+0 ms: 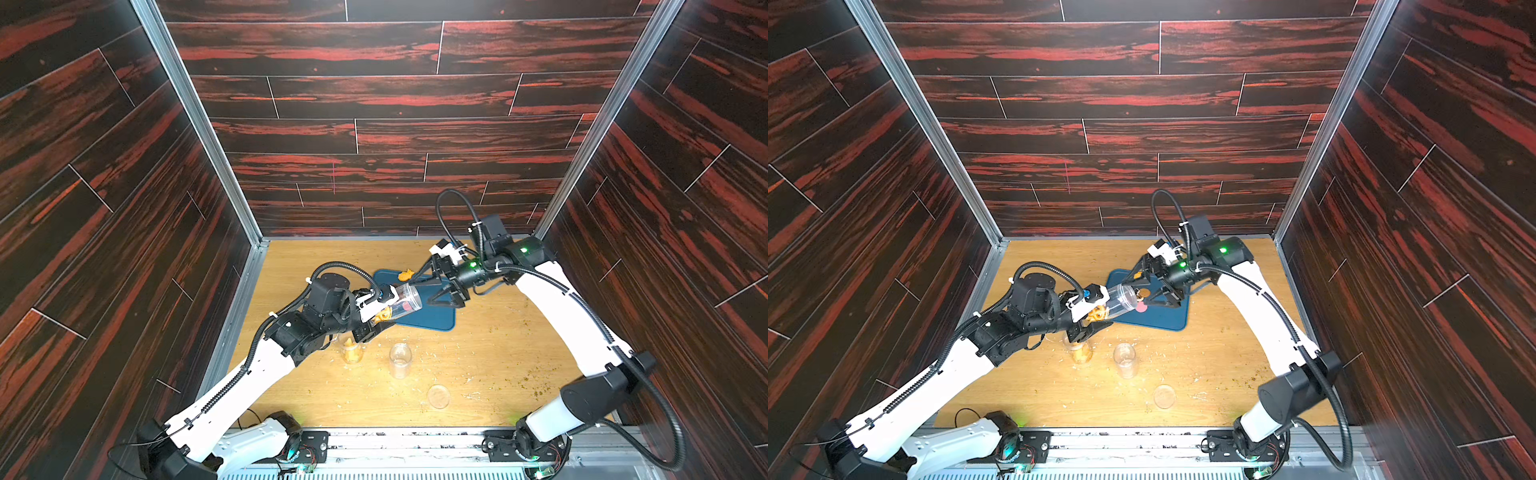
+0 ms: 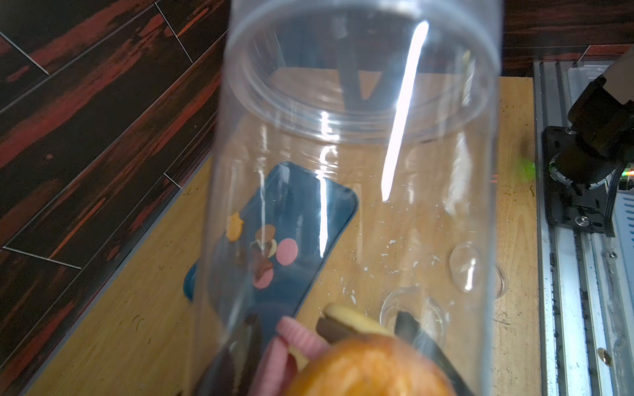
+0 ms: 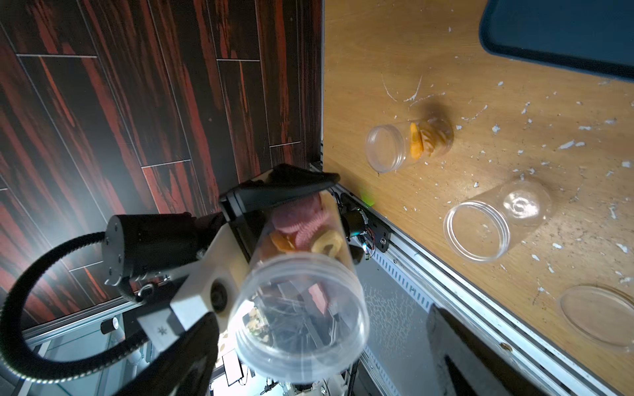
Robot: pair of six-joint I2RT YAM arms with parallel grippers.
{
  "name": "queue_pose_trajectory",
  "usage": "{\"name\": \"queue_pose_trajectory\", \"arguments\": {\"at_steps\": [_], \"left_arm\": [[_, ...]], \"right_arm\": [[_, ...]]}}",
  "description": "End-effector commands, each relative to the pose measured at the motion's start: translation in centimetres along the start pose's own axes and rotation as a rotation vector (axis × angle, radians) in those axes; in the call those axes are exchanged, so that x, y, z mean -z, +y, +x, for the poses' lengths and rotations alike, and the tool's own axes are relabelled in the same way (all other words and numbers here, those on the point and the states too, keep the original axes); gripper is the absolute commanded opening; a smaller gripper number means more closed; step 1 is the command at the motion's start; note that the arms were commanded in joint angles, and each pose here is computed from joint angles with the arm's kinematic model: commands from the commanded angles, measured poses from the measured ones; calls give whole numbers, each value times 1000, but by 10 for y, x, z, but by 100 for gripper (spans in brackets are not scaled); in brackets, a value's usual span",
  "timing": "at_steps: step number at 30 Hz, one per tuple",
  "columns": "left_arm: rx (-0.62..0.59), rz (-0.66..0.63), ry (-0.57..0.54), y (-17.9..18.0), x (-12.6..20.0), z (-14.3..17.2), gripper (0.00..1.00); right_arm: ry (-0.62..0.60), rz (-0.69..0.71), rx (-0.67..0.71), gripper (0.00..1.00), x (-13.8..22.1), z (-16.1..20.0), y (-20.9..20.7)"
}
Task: Pour the cookies out of the jar
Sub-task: Unscrew the lid from the jar.
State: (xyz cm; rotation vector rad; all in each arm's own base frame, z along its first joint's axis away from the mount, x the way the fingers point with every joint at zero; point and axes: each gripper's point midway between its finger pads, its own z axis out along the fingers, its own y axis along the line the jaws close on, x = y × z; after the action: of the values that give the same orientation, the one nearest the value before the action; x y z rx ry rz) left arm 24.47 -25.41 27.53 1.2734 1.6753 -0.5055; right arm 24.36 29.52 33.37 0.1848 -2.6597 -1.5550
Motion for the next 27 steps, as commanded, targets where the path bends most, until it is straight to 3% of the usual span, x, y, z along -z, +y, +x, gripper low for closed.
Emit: {"name": "queue_pose_trajectory", "arguments": {"at_steps": [1,9,27], "left_arm": [[-34,9,-28,-2,6,-10,24],[-32,10,-20,-4,7,-7,24],[-29,12,-32,-1,7,-13,24]], "right_arm": [[35,-3,-7,94,-10,-1,2],[53,-14,-4,82,-9,4,6],[103,-25,1,82,-15,17,6]]}}
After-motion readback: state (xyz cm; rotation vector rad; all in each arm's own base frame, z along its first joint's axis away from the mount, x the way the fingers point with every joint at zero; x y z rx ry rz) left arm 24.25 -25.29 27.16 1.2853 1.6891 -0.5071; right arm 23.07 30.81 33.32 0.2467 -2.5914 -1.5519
